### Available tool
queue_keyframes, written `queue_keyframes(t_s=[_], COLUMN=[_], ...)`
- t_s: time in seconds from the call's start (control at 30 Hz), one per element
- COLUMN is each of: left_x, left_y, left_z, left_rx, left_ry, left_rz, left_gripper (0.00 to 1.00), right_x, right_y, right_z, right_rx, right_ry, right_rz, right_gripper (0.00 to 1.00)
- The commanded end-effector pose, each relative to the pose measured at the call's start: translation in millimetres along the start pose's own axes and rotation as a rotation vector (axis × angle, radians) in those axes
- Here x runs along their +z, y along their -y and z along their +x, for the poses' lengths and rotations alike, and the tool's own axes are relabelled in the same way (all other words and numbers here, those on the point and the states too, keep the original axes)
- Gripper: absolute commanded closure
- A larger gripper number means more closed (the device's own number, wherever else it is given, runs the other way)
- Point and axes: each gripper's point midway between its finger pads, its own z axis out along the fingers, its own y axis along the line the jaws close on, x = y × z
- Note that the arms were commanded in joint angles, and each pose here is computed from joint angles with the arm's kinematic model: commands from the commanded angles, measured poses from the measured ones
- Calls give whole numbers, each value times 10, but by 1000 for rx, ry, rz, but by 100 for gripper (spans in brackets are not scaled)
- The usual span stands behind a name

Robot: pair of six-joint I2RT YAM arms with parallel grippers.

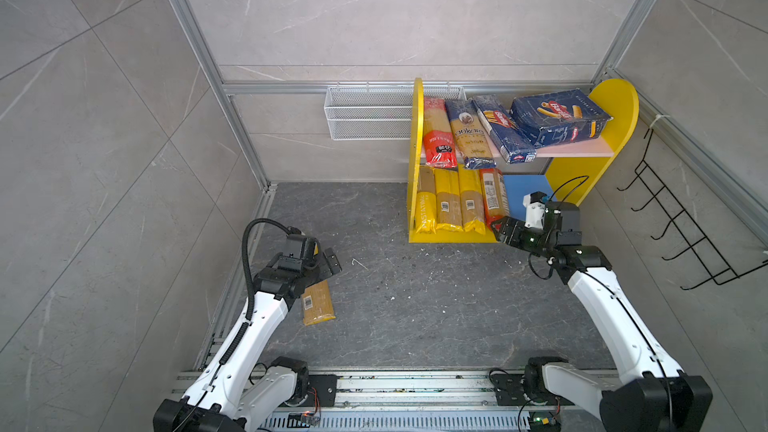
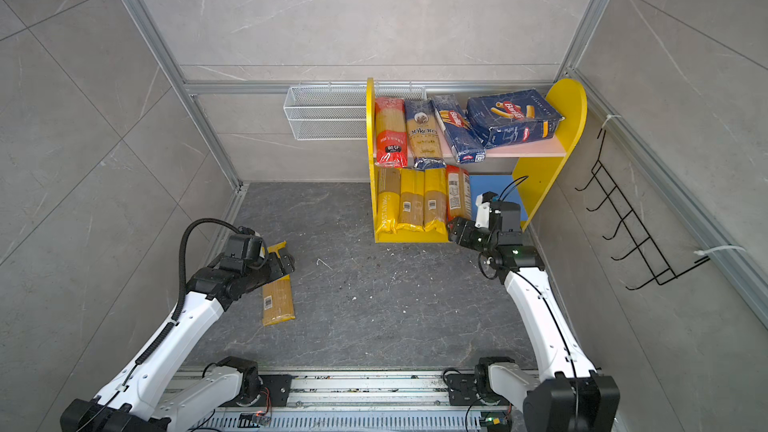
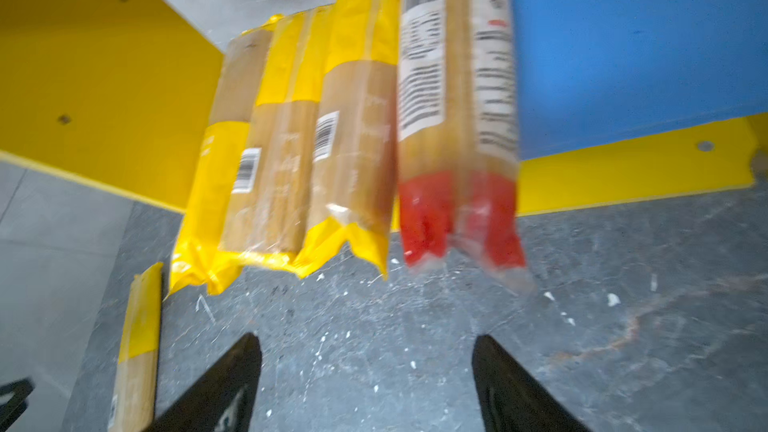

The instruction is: Place and organize the pasta boxes and bags onto the shelf

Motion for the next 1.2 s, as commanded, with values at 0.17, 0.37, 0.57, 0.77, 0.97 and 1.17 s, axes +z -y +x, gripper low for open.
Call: queue_keyframes(t_s=[0.17,0.37,0.57,0.77,0.97,1.17], left_x=[327,457,568,758,907,1020], left_y=[-311,-562,-675,-692,-674,-644], left_z=[175,328,456,614,710,819], left_rx=[-138,-206,-214,-207,-213,-211], left_ry=[10,26,1,-70,-120,-169], left_rz=[-112,-201,-246,-261,-259,-248], left_gripper=[0,0,0,4,4,11], right_x=[-3,16,112,177,212,269], right_y=[-773,-1146,-1320,-1360,-1352,-1330], right_z=[763,1111,1311,1412,1463,1507], right_rx=[-105,-200,-230,-239,-247,-243], right_ry=[-154,-217,-263,-286,-299,-309], right_rz=[-188,-273,-323,-342,-343,-334], right_gripper=[18,18,18,18,18,18])
